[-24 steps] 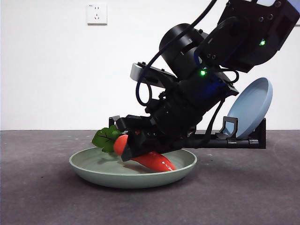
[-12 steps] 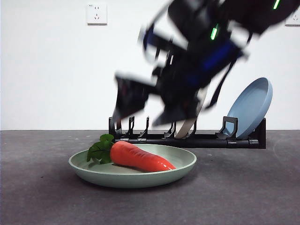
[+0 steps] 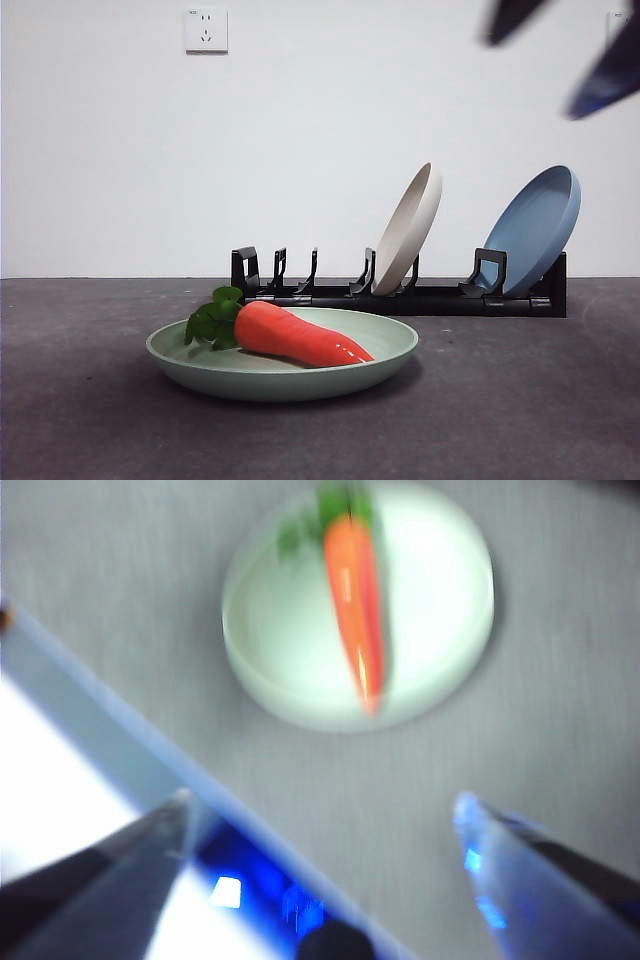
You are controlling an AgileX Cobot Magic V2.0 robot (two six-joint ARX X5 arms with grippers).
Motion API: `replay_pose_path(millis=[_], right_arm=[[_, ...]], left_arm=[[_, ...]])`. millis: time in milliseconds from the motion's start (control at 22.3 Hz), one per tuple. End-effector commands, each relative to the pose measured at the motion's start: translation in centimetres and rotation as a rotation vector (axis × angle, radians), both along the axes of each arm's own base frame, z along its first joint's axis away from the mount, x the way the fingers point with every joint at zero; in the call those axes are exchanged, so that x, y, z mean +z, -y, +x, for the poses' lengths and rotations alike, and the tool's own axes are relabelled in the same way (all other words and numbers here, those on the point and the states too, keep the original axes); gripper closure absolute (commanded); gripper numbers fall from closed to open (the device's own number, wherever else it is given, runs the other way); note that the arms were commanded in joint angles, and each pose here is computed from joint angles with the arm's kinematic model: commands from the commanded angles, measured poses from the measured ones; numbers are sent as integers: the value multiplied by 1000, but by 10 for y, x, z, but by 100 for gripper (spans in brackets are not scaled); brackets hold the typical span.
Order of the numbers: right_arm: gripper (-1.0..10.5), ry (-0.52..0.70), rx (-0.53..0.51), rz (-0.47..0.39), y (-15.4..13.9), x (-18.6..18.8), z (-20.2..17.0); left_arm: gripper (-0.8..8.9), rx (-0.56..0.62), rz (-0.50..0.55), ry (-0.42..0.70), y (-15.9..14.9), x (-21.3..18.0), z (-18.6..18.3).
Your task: Take the green plate from the plate rack,put the plate on the table,take the carrot from the table,put the carrot in the plate
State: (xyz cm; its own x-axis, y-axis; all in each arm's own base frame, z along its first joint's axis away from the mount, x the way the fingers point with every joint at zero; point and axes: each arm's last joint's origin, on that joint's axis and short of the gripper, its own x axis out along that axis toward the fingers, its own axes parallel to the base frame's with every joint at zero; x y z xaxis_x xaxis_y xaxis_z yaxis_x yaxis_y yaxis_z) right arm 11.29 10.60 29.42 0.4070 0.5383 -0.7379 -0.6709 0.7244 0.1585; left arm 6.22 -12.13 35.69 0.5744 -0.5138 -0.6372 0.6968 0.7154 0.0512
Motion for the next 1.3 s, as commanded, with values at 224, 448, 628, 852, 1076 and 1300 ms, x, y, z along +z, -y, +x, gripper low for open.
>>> replay_pose_path(millis=[224, 448, 628, 852, 1076, 1300], right_arm=[[954, -78, -2, -67, 20, -2, -22], [946, -81, -15, -59, 20, -1, -23], [946, -80, -15, -59, 20, -1, -23], [946, -80, -15, -59, 20, -1, -23], [946, -80, -15, -59, 20, -1, -23], [946, -80, -15, -59, 20, -1, -23]], left_arm=[[822, -11, 5, -33, -1, -1, -2], [817, -8, 7, -29, -1, -1, -1], [817, -8, 4, -28, -1, -1, -1], [817, -7, 4, -28, -1, -1, -1], [817, -7, 2, -27, -1, -1, -1], [817, 8, 36, 41, -3, 1, 1]])
